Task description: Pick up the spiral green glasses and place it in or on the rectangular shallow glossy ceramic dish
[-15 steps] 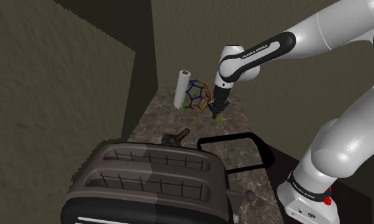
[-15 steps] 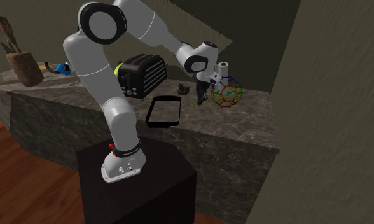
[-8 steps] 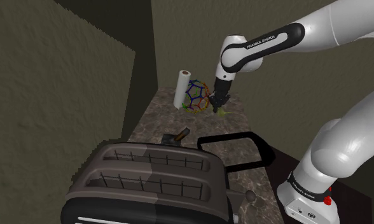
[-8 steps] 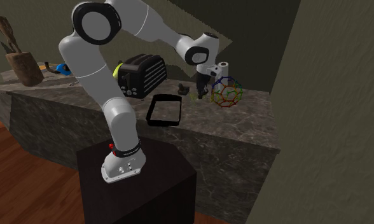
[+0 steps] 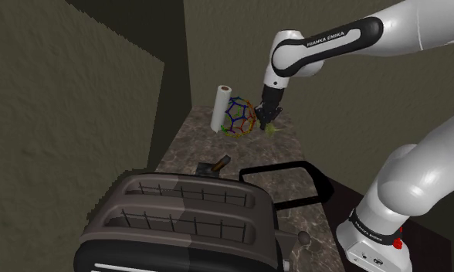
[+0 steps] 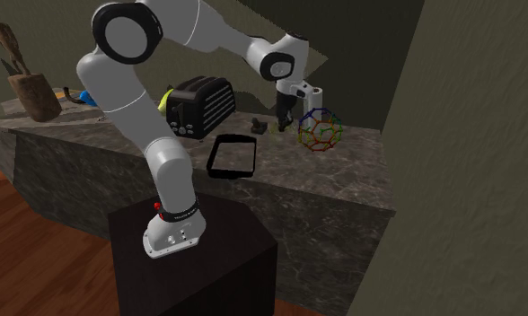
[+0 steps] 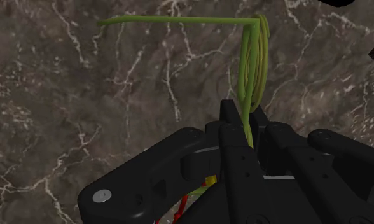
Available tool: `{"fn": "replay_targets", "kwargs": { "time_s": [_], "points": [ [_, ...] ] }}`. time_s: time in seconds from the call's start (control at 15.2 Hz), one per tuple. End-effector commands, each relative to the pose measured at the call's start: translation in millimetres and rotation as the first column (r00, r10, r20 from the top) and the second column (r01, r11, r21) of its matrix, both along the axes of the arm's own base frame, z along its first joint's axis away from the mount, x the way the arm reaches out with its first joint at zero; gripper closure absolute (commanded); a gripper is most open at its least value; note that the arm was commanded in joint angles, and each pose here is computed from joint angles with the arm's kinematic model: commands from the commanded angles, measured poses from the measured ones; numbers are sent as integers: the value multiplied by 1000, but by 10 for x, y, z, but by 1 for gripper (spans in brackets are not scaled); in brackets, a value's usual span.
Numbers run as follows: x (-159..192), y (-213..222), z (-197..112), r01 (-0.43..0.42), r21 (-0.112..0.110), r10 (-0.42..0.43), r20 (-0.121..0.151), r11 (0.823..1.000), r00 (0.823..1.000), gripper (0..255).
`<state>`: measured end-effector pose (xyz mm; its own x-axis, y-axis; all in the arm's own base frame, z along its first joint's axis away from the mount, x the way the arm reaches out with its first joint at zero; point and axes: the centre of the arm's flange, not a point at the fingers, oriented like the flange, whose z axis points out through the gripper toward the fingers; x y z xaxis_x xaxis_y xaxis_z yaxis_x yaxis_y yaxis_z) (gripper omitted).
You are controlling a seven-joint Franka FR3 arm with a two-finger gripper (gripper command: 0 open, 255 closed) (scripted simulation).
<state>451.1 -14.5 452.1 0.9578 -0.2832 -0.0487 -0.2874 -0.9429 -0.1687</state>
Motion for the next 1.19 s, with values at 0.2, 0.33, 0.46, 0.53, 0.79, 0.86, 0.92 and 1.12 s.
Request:
{"fn": "replay_targets", "kwargs": {
  "time_s": [0.2, 0.33, 0.46, 0.53, 0.79, 0.86, 0.92, 1.12],
  "points": [
    [-462, 383, 23, 0, 0, 0, 0, 1000, 1000, 255],
    [-667, 549, 20, 0, 0, 0, 0, 1000, 1000, 255],
    [-872, 716, 18, 0, 0, 0, 0, 1000, 1000, 255],
    [-974, 799, 16, 0, 0, 0, 0, 1000, 1000, 255],
    [-1384, 1132, 11, 0, 0, 0, 0, 1000, 1000, 255],
    [-1509, 1233, 9, 0, 0, 0, 0, 1000, 1000, 255],
    [-1509, 1233, -44, 0, 0, 0, 0, 1000, 1000, 255],
    [-1509, 1233, -202, 0, 0, 0, 0, 1000, 1000, 255]
  ]
}}
